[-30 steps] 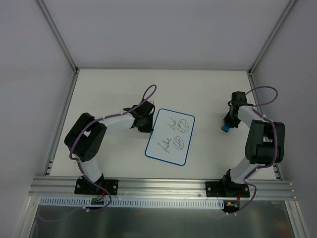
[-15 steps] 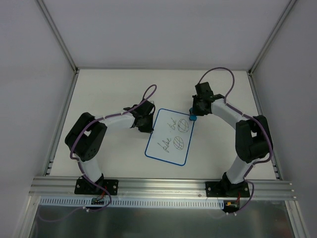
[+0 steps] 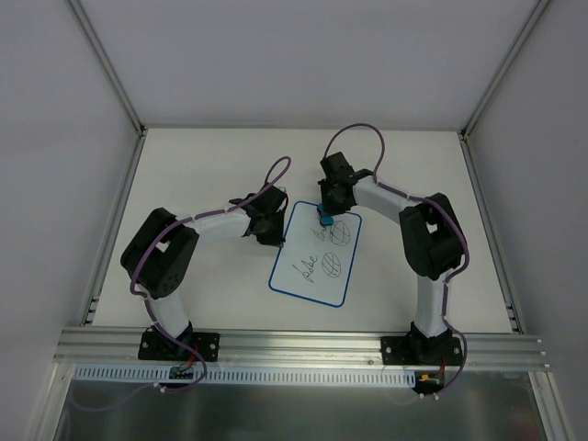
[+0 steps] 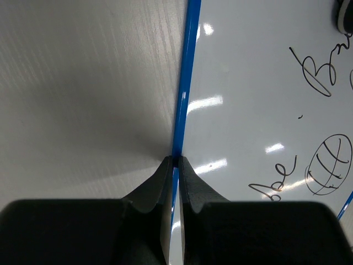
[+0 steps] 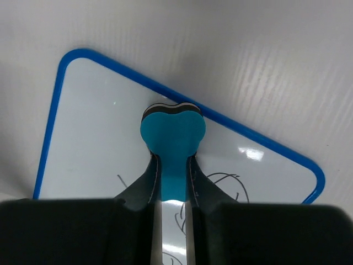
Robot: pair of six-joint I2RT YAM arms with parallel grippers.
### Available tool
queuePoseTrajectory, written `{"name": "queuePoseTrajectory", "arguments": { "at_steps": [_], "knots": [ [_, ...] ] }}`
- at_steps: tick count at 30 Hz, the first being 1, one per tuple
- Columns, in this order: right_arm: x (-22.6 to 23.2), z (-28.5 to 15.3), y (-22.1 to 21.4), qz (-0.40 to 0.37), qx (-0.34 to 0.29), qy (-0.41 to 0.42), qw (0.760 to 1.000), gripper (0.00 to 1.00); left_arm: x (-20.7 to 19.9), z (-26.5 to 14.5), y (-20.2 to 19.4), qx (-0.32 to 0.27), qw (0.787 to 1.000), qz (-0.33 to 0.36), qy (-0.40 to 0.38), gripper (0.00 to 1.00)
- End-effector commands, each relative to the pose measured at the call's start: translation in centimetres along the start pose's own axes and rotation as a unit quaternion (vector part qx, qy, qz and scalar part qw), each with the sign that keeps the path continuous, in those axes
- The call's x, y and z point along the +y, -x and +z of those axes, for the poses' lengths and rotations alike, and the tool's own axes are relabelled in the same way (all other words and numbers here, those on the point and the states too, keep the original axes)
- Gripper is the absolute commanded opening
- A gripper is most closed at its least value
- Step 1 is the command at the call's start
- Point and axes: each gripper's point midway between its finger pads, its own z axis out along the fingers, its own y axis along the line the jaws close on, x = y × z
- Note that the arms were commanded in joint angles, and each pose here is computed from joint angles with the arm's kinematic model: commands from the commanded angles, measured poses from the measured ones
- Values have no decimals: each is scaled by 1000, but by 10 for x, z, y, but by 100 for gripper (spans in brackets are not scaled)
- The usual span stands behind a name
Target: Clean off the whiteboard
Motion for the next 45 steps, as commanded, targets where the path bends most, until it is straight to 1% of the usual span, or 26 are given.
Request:
{"name": "queuePoseTrajectory", "arguments": {
  "at_steps": [1, 8, 12, 17, 21, 23, 25, 27, 29, 30, 32, 36, 38, 41, 45],
  "knots": [
    [15, -3, 0, -31, 6, 8, 999, 0, 36, 14, -65, 106, 992, 7, 73, 0],
    [22, 0, -26, -77, 36, -5, 996, 0, 34, 15, -62, 105, 992, 4, 73, 0],
    [25, -2, -44, -115, 56, -13, 992, 0, 31, 17, -60, 105, 992, 0, 69, 0],
    [37, -5, -61, -137, 72, -5, 988, 0, 29, 18, -58, 102, 992, -6, 70, 0],
    [39, -10, -72, -153, 81, -22, 985, 0, 31, 17, -57, 99, 992, -11, 74, 0],
    [30, -10, -75, -146, 83, -43, 985, 0, 31, 17, -57, 98, 992, -14, 75, 0],
    [8, -12, -70, -141, 74, -94, 983, 0, 31, 16, -58, 98, 992, -16, 75, 0],
    [-15, -15, -66, -102, 69, -132, 984, 0, 32, 16, -59, 99, 992, -17, 76, 0],
    [-30, -21, -61, -77, 62, -148, 984, 0, 33, 16, -60, 100, 992, -18, 77, 0],
    [-50, -22, -60, -55, 61, -170, 982, 0, 33, 16, -60, 101, 992, -19, 77, 0],
    [-75, -28, -54, -24, 59, -190, 980, 0, 33, 16, -60, 101, 992, -19, 77, 0],
    [-100, -31, -53, 18, 66, -192, 979, 0, 33, 17, -60, 101, 992, -18, 78, 0],
    [-97, -29, -53, 16, 72, -179, 981, 0, 33, 17, -60, 101, 992, -18, 78, 0],
    [-77, -25, -52, -6, 76, -152, 985, 0, 32, 18, -59, 101, 992, -17, 78, 0],
    [-36, -14, -57, -48, 82, -121, 988, 0, 33, 18, -59, 101, 992, -17, 78, 0]
  ]
}}
